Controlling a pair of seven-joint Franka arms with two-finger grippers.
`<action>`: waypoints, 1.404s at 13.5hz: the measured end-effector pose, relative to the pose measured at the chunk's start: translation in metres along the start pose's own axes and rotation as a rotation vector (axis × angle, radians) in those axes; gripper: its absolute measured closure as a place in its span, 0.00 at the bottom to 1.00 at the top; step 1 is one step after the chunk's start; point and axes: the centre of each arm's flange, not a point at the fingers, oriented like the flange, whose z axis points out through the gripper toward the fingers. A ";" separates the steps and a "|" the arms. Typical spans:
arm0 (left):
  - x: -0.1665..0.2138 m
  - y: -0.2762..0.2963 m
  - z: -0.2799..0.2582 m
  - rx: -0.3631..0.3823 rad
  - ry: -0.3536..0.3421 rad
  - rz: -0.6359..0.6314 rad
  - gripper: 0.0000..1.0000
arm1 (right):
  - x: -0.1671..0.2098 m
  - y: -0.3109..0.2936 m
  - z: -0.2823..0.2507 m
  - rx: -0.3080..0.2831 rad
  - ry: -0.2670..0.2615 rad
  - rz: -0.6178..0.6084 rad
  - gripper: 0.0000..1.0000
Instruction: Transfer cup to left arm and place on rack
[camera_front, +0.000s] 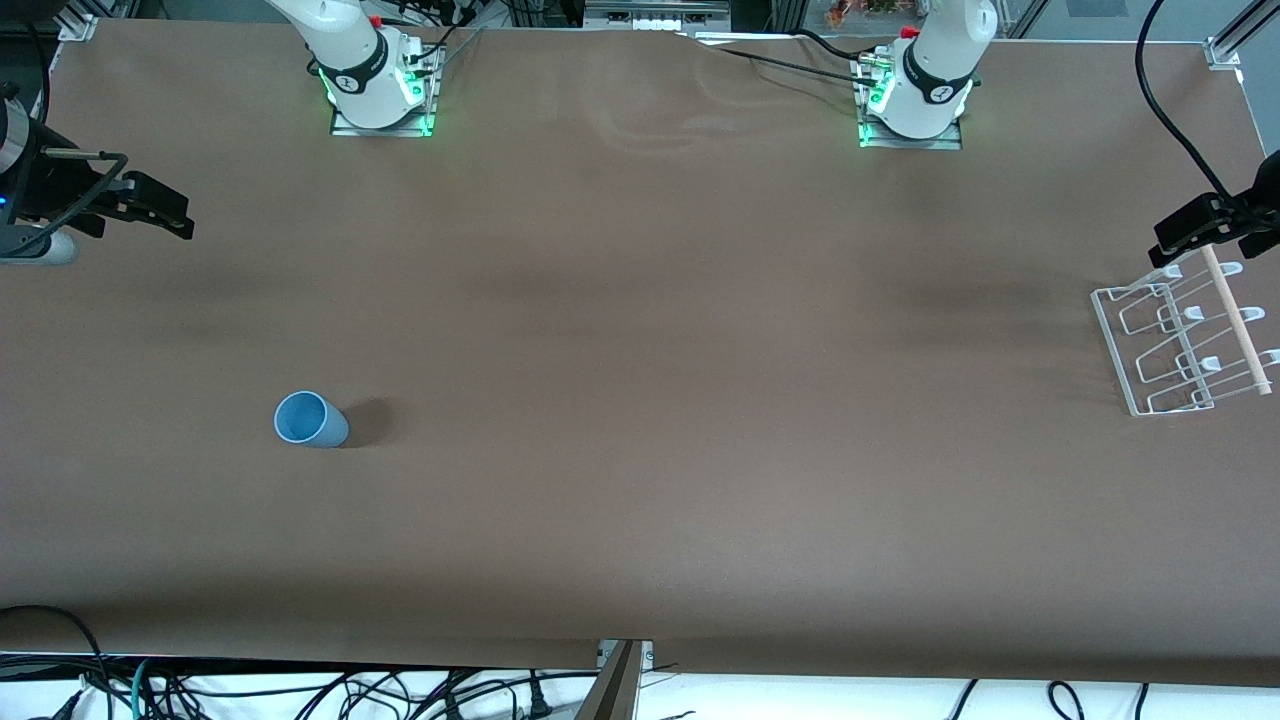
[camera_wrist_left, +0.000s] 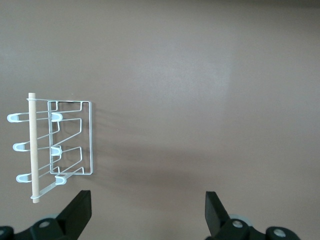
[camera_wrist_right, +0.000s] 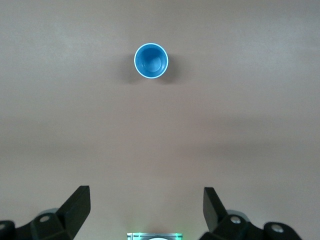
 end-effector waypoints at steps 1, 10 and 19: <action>0.000 0.000 0.000 0.000 0.000 0.000 0.00 | 0.000 0.000 0.000 0.000 0.000 0.000 0.00; 0.003 0.004 -0.008 -0.001 0.018 0.007 0.00 | 0.000 0.000 0.000 0.001 0.000 0.000 0.00; 0.005 0.004 -0.007 -0.001 0.016 0.007 0.00 | 0.002 0.014 0.003 0.002 -0.006 0.027 0.00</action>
